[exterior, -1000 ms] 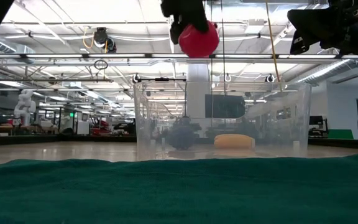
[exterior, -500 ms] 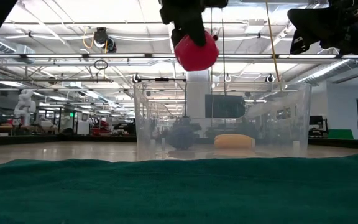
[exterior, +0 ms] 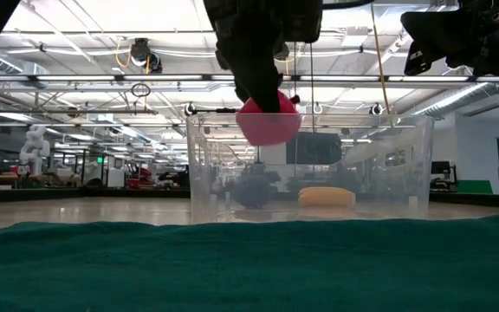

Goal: Pick and placing Produce into tupperware
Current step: Put the apple into the transparent bin

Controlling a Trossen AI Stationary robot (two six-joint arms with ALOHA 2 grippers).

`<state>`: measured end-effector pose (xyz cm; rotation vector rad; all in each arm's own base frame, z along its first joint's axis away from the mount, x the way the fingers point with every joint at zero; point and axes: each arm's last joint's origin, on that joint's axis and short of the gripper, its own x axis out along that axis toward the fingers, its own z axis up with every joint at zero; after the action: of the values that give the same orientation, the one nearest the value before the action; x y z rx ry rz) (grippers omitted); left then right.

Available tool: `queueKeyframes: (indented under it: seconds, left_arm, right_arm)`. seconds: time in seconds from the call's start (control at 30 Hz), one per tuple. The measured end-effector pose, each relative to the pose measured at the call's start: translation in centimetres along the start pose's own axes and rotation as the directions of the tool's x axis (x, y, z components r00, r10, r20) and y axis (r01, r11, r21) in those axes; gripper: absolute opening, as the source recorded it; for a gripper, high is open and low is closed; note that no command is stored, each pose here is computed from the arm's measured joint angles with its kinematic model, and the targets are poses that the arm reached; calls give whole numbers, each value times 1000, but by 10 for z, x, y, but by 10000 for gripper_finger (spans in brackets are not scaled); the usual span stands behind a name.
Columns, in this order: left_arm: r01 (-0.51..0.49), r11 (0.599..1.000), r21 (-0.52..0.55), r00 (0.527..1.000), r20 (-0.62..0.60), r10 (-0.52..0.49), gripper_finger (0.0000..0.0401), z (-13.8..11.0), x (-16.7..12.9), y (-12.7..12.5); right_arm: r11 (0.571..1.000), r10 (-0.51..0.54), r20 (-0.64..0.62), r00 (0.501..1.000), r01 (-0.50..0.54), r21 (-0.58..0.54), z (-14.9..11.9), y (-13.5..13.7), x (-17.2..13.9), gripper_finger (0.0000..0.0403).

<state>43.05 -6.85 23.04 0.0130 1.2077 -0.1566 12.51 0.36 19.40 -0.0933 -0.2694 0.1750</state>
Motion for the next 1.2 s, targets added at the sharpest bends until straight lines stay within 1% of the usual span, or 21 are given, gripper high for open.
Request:
queueKeyframes:
  seconds: [0.2, 0.57, 0.77, 0.87, 1.2]
  left_arm:
    - [-18, 1000, -22, 1000, 9, 18, 273, -2, 7, 2]
    - [-18, 999, -26, 1000, 15, 18, 273, -2, 7, 2]
    - [-18, 997, -68, 1000, 11, 19, 273, -2, 7, 1]
    - [-64, 995, -83, 998, 6, 64, 273, -3, 7, 0]
    - [-91, 992, -89, 996, 5, 92, 273, -4, 7, -5]
  right_arm:
    - [1000, 0, 0, 1000, 0, 0, 0, 0, 0, 0]
    - [1000, 0, 0, 1000, 0, 0, 0, 0, 0, 0]
    - [1000, 0, 0, 1000, 0, 0, 0, 0, 0, 0]
    - [1000, 0, 0, 1000, 0, 0, 0, 0, 0, 0]
    - [1000, 0, 0, 1000, 0, 0, 0, 0, 0, 0]
